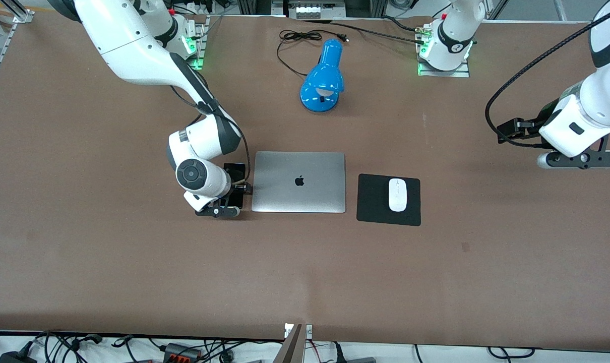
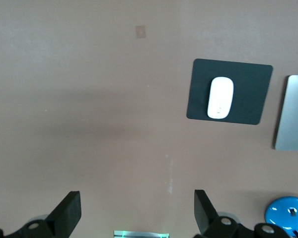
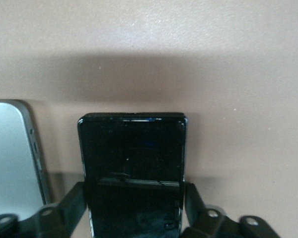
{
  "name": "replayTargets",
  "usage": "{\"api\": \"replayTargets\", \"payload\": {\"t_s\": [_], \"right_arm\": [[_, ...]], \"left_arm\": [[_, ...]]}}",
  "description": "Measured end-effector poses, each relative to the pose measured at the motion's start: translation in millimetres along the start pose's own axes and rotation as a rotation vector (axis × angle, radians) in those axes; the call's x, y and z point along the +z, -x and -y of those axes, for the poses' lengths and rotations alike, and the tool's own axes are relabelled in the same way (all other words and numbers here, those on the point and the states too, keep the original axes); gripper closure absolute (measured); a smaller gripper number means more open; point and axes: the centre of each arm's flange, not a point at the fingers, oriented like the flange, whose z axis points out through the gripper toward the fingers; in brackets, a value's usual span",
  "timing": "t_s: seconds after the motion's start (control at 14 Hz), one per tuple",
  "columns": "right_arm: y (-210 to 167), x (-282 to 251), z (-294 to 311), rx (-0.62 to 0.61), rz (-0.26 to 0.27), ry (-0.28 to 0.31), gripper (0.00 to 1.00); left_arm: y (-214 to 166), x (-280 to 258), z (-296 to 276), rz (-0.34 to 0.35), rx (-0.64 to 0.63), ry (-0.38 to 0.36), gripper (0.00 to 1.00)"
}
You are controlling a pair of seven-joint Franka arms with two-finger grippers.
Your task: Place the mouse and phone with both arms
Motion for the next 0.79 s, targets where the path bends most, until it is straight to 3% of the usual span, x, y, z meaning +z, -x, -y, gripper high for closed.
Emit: {"api": "replayTargets", "payload": {"t_s": [0.07,0.29,0.57,0.79], "right_arm": [[-2.7,-4.5,-0.9,0.003,-0.010,-0.003,0.00],[-9.1,-52.6,0.2,0.006,-0.056,-0.016,0.00],[-5.1,-171.9,-28.7,0.043,-0.105,-0.013,0.00],[0.5,-254.5,-73.0,0.088,-0.105,-0.006,0.00]], "left_arm": [[6.5,3.0,-0.8,-0.012,-0.003,-0.011,0.00],[15.1,7.6,12.5,-0.050,-0.016,-0.025,0.00],[14.1,15.1,33.1,-0.048,-0.025,-0.024,0.00],[15.9,12.1,31.9,-0.054,-0.007,-0.027,0.00]]}}
